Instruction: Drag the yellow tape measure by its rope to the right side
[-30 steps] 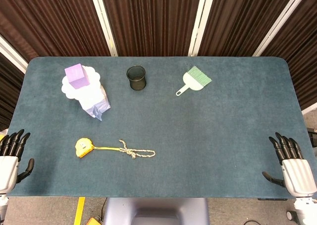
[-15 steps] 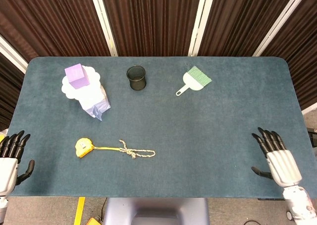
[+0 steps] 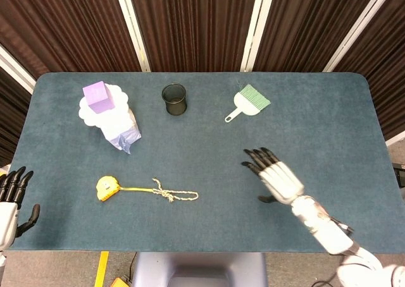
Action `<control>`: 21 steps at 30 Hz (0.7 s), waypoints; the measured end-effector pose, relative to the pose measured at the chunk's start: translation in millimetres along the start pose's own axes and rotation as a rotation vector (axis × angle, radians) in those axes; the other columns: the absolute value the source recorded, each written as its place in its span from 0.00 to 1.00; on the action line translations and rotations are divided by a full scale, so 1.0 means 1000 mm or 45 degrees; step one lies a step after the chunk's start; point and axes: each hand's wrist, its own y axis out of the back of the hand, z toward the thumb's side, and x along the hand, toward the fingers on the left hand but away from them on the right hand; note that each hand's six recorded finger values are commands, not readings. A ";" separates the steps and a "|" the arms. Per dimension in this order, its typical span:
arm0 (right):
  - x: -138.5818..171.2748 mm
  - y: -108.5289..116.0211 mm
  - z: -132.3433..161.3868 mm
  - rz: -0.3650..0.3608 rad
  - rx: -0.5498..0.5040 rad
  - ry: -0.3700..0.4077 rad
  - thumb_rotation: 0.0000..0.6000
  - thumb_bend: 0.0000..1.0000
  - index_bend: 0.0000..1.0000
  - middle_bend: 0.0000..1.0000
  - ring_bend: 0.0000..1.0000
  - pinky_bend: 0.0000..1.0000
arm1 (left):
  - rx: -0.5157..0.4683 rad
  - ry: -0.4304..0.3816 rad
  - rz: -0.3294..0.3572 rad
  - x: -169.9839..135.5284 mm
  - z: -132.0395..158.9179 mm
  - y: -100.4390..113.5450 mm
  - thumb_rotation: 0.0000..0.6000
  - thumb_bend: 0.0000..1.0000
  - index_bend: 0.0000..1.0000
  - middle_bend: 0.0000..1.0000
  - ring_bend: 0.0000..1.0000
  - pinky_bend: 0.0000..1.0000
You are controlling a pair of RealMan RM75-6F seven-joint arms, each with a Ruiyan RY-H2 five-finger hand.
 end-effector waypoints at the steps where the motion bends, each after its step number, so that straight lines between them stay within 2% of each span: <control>1: -0.011 -0.003 0.010 0.014 -0.010 0.022 1.00 0.17 0.29 0.04 0.01 0.00 | -0.002 0.001 0.001 0.000 0.000 0.000 1.00 0.47 0.04 0.00 0.00 0.07; 10: -0.063 -0.026 0.065 0.076 -0.084 0.137 1.00 0.17 0.33 0.04 0.01 0.00 | -0.014 0.006 0.012 -0.002 -0.003 0.004 1.00 0.47 0.04 0.00 0.00 0.07; 21: -0.098 -0.061 0.103 0.154 -0.114 0.205 1.00 0.24 0.38 0.04 0.02 0.00 | -0.024 0.028 0.023 -0.002 -0.009 0.008 1.00 0.47 0.04 0.00 0.00 0.07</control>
